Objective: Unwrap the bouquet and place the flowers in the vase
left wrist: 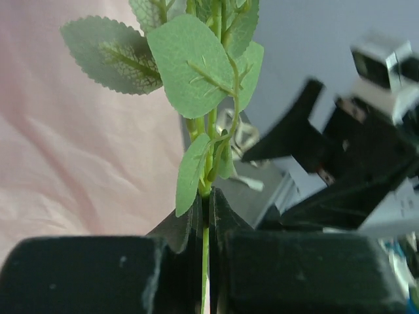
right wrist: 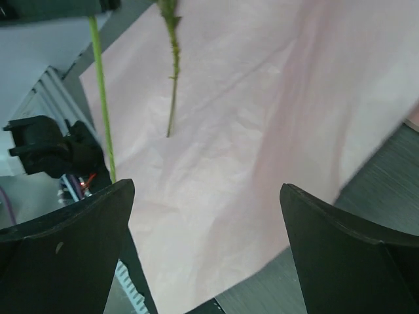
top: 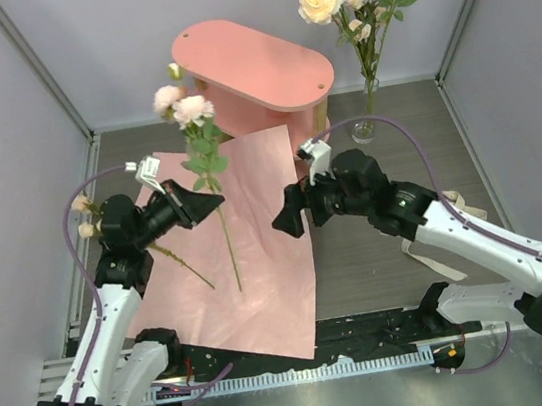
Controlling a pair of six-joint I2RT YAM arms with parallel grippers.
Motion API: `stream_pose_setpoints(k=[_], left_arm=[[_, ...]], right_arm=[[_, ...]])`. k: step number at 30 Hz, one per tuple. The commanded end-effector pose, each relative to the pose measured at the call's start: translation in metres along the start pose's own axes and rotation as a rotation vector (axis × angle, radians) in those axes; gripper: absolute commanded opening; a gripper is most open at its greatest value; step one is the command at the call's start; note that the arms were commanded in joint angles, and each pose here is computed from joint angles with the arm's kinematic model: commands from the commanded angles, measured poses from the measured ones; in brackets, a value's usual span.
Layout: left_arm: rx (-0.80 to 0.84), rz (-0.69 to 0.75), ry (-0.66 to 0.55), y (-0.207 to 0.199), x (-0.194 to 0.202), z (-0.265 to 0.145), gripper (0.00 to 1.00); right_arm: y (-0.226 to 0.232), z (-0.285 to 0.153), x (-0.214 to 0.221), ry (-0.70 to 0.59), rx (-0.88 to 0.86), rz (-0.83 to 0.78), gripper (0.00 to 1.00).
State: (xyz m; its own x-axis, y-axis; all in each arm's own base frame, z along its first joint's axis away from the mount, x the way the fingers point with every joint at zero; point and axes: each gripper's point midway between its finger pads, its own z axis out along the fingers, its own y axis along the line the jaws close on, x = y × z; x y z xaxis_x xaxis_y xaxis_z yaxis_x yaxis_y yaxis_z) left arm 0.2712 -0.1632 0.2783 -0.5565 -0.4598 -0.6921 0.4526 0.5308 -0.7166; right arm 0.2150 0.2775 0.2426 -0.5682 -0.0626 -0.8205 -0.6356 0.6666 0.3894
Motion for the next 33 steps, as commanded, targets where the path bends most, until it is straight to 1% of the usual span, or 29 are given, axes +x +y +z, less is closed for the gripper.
stream_pose_setpoints(k=[1,2,3,4,5,6,7,9,10,11,13,21,22,24,25,26,30,31,32,33], left_arm=[[0.273,0.227,0.116,-0.066,0.026,-0.007,0.0],[0.288,0.228,0.149,-0.07,0.036,-0.006,0.0],[0.291,0.229,0.165,-0.069,0.042,-0.007,0.0],[0.293,0.236,0.174,-0.068,0.046,-0.007,0.0],[0.287,0.239,0.182,-0.065,0.048,-0.008,0.0],[0.289,0.242,0.19,-0.067,0.049,-0.008,0.0],[0.301,0.241,0.202,-0.069,0.051,-0.011,0.0],[0.314,0.242,0.198,-0.074,0.051,-0.014,0.0],[0.322,0.243,0.2,-0.075,0.052,-0.015,0.0],[0.328,0.242,0.201,-0.077,0.053,-0.016,0.0],[0.341,0.23,0.212,-0.08,0.055,-0.018,0.0],[0.419,0.239,0.233,-0.099,0.064,-0.026,0.0],[0.426,0.236,0.242,-0.1,0.066,-0.026,0.0],[0.432,0.234,0.248,-0.101,0.068,-0.027,0.0],[0.432,0.235,0.245,-0.102,0.068,-0.028,0.0],[0.433,0.237,0.243,-0.102,0.068,-0.028,0.0],[0.412,0.223,0.248,-0.1,0.069,-0.028,0.0],[0.399,0.224,0.244,-0.099,0.067,-0.027,0.0],[0.393,0.247,0.236,-0.098,0.065,-0.027,0.11],[0.358,0.228,0.259,-0.092,0.069,-0.027,0.24]], right_arm=[[0.07,0.009,-0.038,-0.011,-0.283,-0.098,1.0],[0.076,0.018,-0.037,0.004,-0.293,-0.099,1.0],[0.088,0.018,-0.053,-0.039,-0.305,-0.113,1.0],[0.099,0.018,-0.056,-0.056,-0.318,-0.121,1.0],[0.101,0.021,-0.061,-0.071,-0.311,-0.097,1.0],[0.106,0.021,-0.075,-0.118,-0.315,-0.076,0.98],[0.102,0.023,-0.085,-0.158,-0.28,-0.049,0.93],[0.104,0.024,-0.099,-0.214,-0.279,0.018,0.86],[0.105,0.025,-0.102,-0.233,-0.277,0.034,0.77],[0.106,0.025,-0.105,-0.245,-0.284,0.051,0.74],[0.109,0.024,-0.114,-0.29,-0.3,0.083,0.69],[0.103,0.024,-0.128,-0.362,-0.262,0.131,0.52],[0.103,0.026,-0.127,-0.358,-0.264,0.135,0.46],[0.104,0.028,-0.127,-0.353,-0.269,0.136,0.39],[0.103,0.03,-0.124,-0.343,-0.268,0.142,0.3],[0.103,0.031,-0.123,-0.338,-0.27,0.144,0.25],[0.097,0.032,-0.109,-0.317,-0.257,0.156,0.01],[0.094,0.031,-0.106,-0.315,-0.246,0.155,0.01],[0.088,0.027,-0.102,-0.309,-0.217,0.147,0.01],[0.078,0.025,-0.103,-0.324,-0.168,0.151,0.01]])
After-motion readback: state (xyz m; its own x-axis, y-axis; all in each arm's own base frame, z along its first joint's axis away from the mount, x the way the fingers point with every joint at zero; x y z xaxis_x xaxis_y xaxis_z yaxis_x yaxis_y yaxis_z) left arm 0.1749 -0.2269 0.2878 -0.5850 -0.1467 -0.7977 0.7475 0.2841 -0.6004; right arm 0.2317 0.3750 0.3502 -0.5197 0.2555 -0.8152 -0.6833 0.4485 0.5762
